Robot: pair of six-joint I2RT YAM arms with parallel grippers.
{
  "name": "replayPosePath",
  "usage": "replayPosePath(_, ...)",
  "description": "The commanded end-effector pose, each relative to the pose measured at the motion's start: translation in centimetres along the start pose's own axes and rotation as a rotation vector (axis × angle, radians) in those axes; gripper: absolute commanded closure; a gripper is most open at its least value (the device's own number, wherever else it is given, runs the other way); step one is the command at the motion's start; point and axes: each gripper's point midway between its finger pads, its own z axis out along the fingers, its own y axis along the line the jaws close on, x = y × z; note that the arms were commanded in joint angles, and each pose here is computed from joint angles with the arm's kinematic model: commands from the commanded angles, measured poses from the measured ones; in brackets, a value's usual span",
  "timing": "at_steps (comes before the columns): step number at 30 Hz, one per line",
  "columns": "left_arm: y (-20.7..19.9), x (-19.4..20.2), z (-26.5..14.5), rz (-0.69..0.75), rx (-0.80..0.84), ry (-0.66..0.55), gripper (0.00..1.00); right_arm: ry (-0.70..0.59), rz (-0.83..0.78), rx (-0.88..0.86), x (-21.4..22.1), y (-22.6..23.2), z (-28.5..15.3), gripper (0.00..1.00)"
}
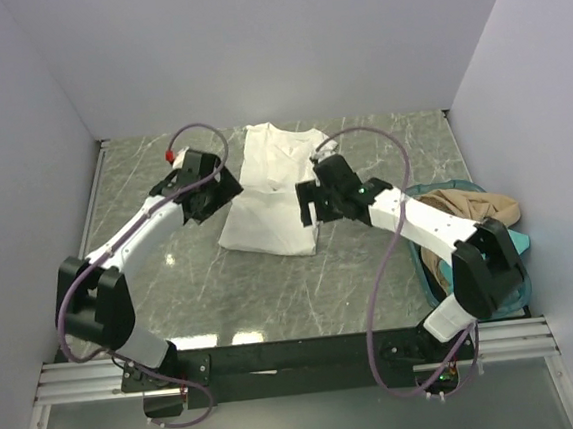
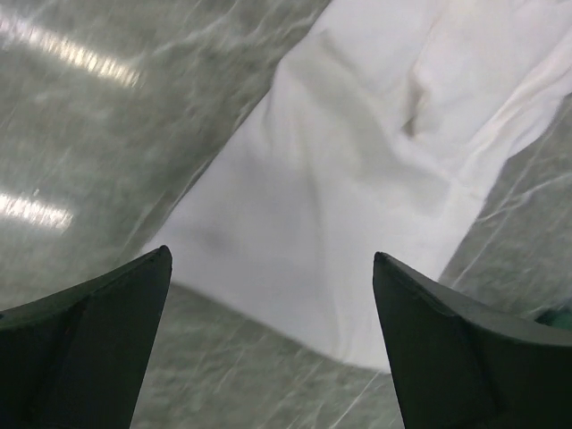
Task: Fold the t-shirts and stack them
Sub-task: Fold the tshirt
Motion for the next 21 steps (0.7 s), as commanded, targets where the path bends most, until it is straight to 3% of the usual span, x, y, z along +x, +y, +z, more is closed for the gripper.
replayPosePath(1,2.7,2.9,-0.2,-0.005,-0.026,0.050,0.01,-0.006,0.016,-0.038,2.5,1.5,-0.9,0.11)
replayPosePath(5,5.8,6.3,0.2,-0.012,-0.046,0.115,0.02,0.041,0.049,-0.050,6.0,2.3,-0.6,0.11)
replayPosePath(8,6.8,8.0,0.8,-0.025,-0.035,0.156,0.08,0.060,0.071,-0.080,7.2,3.2,0.0,0.12)
replayPosePath(21,9.0,10.0,3.9,-0.049,-0.097,0.240,0.51,0.145,0.095,-0.027,9.7,2.7,3.4,0.29)
